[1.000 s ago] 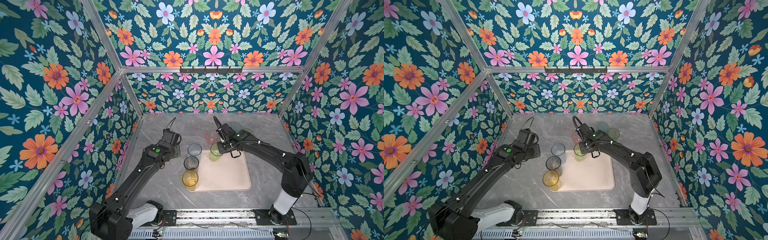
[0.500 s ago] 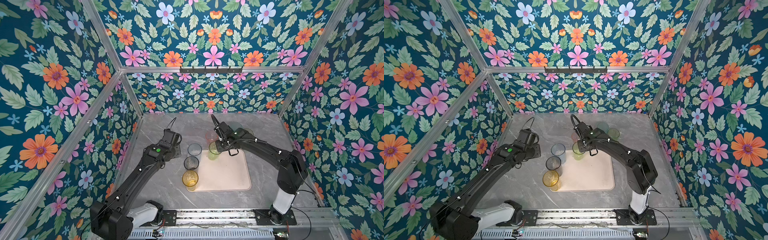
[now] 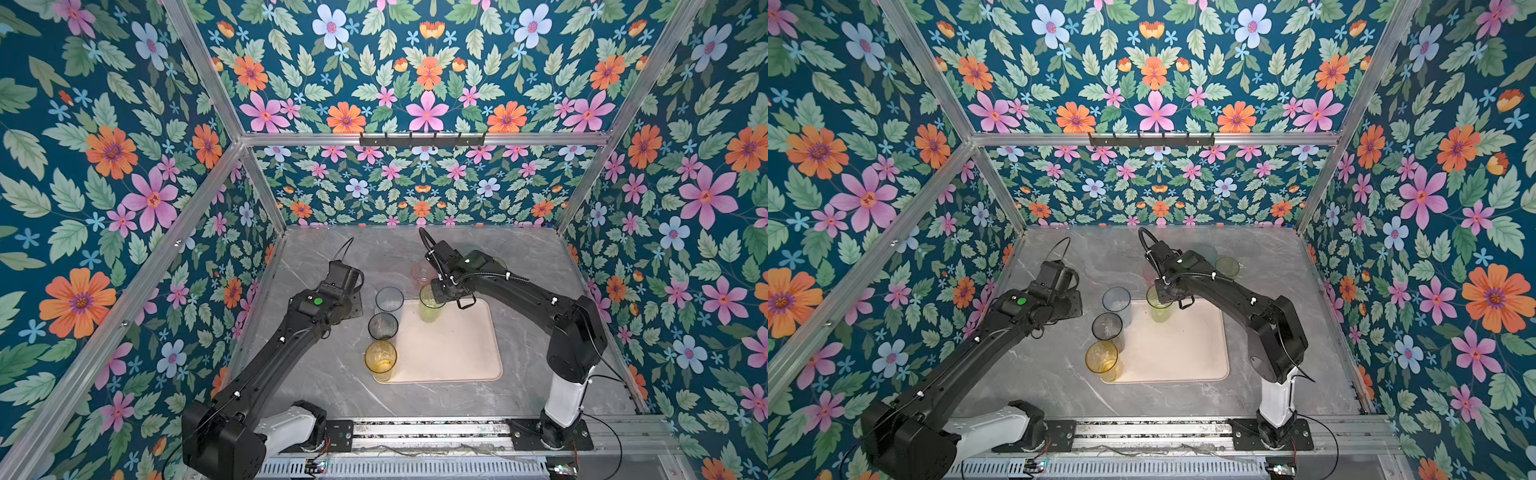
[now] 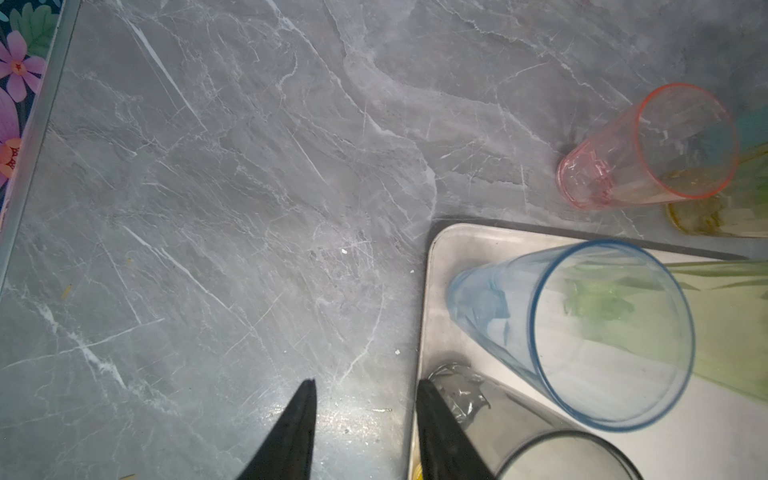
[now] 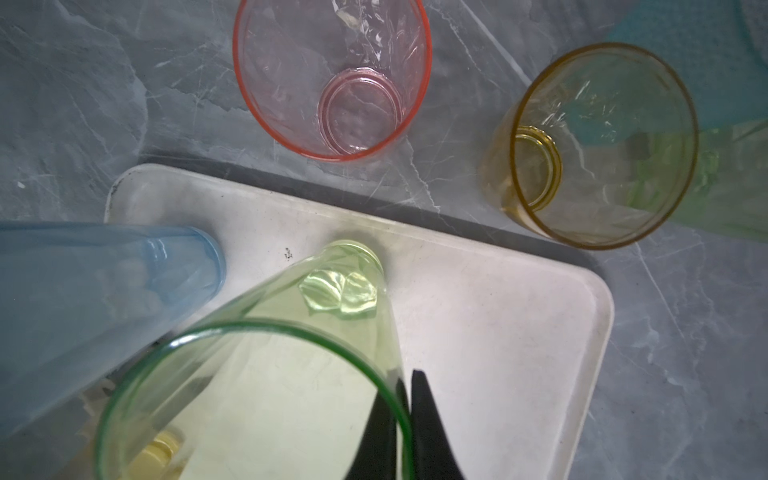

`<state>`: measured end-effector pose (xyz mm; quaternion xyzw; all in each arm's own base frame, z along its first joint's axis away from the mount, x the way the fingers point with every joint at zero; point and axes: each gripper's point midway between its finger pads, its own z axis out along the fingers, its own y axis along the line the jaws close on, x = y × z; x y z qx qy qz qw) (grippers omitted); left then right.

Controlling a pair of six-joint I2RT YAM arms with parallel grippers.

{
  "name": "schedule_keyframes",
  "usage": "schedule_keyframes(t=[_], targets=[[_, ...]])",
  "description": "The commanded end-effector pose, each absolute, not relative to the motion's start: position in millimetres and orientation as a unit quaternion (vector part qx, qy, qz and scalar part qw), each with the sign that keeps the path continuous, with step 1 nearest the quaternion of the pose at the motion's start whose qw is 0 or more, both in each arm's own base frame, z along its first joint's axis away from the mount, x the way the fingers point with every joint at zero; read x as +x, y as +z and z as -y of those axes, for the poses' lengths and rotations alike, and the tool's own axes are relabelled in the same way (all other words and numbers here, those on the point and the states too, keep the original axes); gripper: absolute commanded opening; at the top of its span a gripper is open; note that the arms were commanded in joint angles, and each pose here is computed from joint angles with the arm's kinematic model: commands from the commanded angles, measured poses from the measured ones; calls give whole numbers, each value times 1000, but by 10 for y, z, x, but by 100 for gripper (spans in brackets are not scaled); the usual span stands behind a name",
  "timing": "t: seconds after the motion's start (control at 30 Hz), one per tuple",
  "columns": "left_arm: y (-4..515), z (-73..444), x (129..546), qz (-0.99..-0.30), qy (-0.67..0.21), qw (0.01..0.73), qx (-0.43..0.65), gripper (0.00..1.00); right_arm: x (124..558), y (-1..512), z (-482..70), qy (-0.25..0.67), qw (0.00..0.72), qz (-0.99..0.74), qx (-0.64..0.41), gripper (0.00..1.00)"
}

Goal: Place the glasses into the tray
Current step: 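Lower the green glass onto the tray beside the blue glass, right gripper, then open the right gripper and lift it off the green glass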

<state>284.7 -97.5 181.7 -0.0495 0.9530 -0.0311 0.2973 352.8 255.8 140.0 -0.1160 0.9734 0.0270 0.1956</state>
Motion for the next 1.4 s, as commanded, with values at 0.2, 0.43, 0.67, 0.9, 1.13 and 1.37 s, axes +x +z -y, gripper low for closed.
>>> schedule_keyframes(t=[0.2,0.43,0.67,0.9,1.13,1.37], targets=[[1852,963,2857,-950,-33,307,-51,43,3555,1374,-2506,6,193,-976,-102,0],[1833,972,2866,-950,-33,306,-50,43,3554,1411,-2521,11,193,-976,-102,16],[1831,953,2847,-950,-32,307,-52,43,3543,1414,-2551,19,190,-976,-101,24],[1833,942,2839,-949,-32,308,-54,43,3559,1502,-2599,32,195,-975,-102,36],[1834,931,2838,-949,-32,308,-55,43,3599,1709,-2628,43,213,-970,-105,43],[1879,928,2853,-946,-35,316,-58,43,3645,2082,-2680,72,260,-956,-116,48]])
